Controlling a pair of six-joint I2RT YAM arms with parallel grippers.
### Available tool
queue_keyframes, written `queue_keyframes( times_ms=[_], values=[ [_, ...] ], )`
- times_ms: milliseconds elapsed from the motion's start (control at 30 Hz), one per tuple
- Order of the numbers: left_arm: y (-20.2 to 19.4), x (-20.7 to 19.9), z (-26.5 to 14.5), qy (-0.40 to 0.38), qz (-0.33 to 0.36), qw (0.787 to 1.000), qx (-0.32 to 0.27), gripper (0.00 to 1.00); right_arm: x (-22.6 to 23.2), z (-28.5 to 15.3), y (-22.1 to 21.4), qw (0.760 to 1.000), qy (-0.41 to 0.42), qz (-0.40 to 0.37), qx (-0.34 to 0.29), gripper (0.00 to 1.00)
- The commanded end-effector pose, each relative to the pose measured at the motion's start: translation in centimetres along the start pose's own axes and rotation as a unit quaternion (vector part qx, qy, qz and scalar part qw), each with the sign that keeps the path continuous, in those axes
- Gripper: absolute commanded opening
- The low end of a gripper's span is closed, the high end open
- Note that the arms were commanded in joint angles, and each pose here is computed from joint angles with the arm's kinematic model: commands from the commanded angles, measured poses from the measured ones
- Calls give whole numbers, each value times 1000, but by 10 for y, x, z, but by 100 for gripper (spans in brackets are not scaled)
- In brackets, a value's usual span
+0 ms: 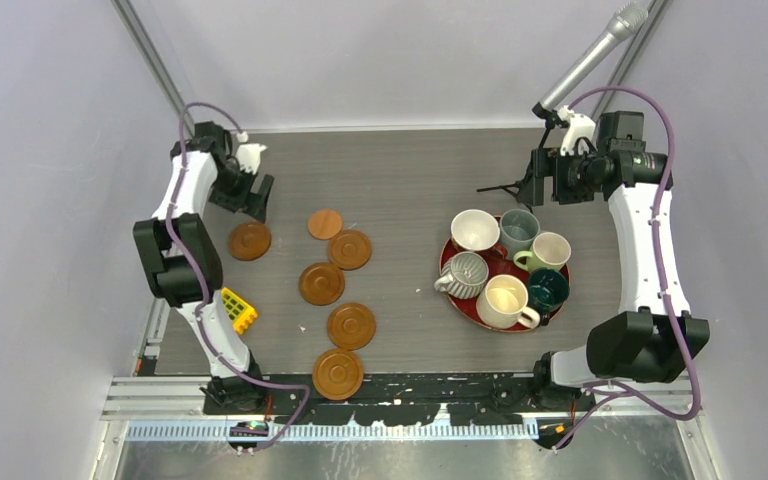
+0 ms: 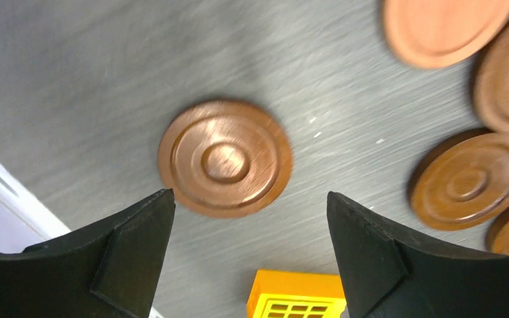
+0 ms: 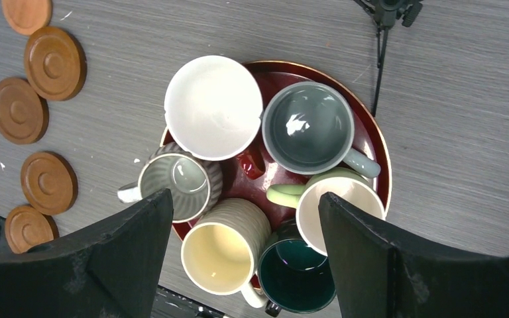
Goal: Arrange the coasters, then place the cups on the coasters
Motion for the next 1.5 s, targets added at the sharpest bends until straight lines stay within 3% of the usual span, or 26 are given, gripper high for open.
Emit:
queue_keyframes(
  times_ms=[0, 333, 567, 1167, 1467],
  values=[
    [50, -39, -8, -52, 30, 997, -54, 86, 14, -8, 7, 999, 20, -14, -29, 85],
    [115, -95, 55, -53, 86, 994, -35, 84, 17, -11, 1, 999, 20, -10, -29, 85],
    [121, -99, 92, -36, 86, 996, 4, 85, 18, -11, -4, 999, 24, -9, -23, 85],
    [10, -80, 76, -39, 147, 982, 114, 69, 16, 1, -5, 999, 34, 1, -6, 85],
    [-53, -100, 61, -80, 195, 965, 157, 67, 18, 5, -3, 999, 43, 9, -5, 84]
  ],
)
Point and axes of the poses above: each gripper's point midway between its finger pads, its own z axis out along the fingers, its own x axis along the line the jaws close on, y = z × x, the point moved 2 cm from there along -z, back along the fingers, and after that the axes turned 8 degrees about z, right-handed, at the moved point
